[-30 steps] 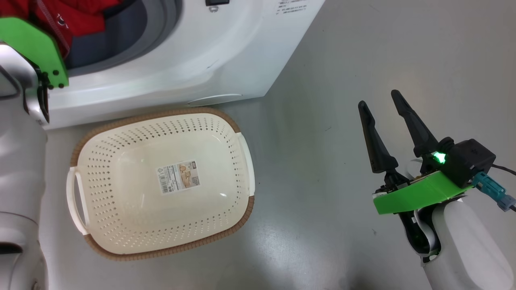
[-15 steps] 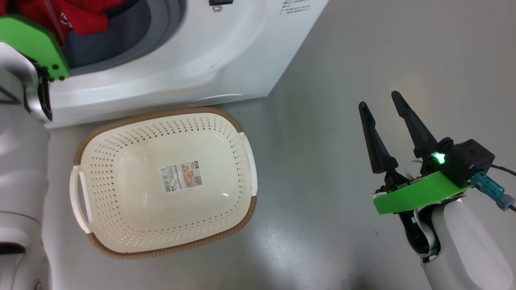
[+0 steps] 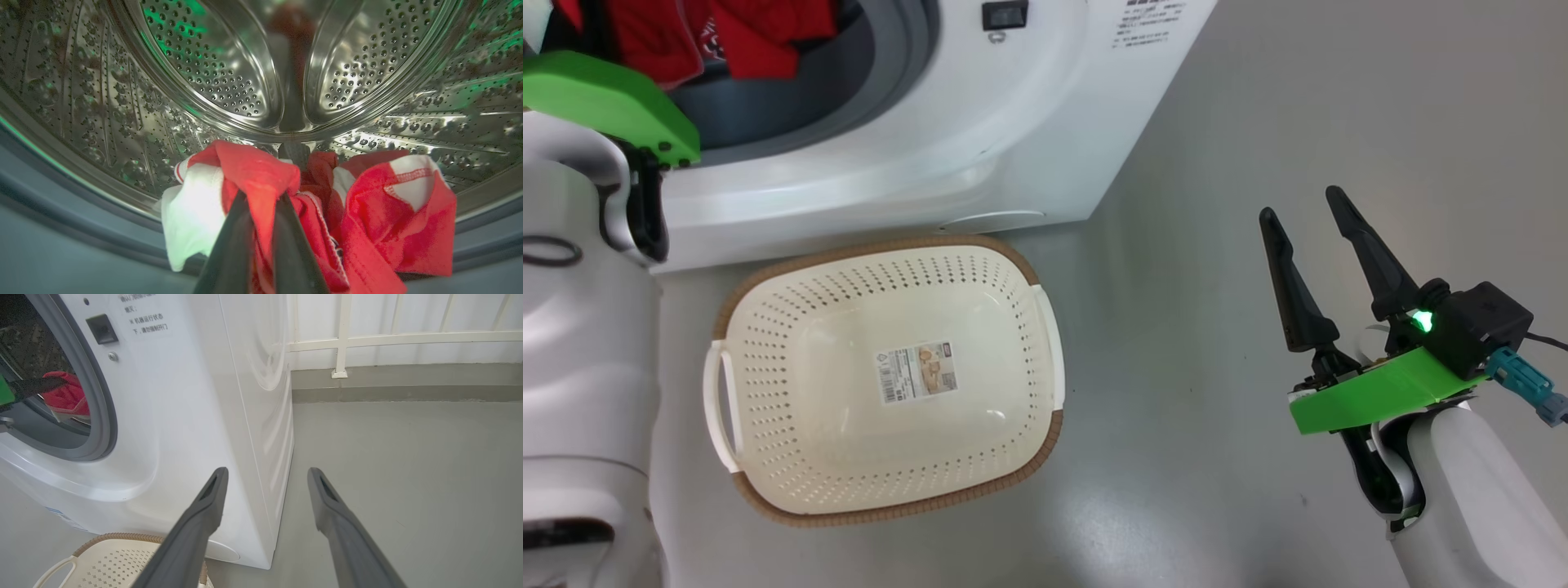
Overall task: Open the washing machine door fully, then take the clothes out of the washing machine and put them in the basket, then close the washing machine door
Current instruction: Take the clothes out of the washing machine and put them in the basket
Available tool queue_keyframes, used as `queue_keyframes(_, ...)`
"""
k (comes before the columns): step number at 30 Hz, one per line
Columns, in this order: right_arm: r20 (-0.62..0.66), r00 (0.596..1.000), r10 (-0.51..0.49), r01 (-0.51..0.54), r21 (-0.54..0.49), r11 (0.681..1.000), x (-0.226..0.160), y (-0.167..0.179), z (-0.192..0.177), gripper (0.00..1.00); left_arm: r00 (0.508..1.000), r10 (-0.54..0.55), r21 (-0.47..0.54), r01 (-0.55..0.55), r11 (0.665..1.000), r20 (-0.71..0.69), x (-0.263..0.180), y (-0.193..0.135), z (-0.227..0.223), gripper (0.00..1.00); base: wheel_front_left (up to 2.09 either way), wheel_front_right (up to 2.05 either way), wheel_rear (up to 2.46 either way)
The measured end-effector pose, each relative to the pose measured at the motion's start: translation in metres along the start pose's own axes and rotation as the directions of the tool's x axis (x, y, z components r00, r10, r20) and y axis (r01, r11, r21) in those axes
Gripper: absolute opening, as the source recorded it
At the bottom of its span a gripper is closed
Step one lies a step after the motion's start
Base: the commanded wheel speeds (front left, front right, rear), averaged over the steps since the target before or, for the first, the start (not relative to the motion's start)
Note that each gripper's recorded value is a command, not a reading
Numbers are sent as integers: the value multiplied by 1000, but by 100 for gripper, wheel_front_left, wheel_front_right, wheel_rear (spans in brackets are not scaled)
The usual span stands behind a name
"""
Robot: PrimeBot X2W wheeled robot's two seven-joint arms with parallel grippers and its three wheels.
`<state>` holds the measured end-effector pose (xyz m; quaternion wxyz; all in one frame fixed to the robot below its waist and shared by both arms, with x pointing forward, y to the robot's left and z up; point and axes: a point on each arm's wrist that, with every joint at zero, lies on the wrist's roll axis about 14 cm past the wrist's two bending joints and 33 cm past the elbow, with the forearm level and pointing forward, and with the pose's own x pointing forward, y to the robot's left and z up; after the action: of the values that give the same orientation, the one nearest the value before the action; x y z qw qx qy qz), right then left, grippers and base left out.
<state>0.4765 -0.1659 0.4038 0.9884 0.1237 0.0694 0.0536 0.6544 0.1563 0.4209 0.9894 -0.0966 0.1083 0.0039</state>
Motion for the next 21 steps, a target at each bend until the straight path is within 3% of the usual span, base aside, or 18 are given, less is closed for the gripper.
queue_keyframes(5, 17, 1000, 19, -19, -6, 1000, 0, 6, 8, 100, 995, -10, -35, 14, 999, 103, -11, 1, 29, 0, 0, 0, 0)
queue_keyframes(21, 84, 996, 43, -42, -17, 999, -32, 21, 44, 100, 964, -51, -62, 69, 996, 260, -100, -2, 62, 0, 0, 0, 0)
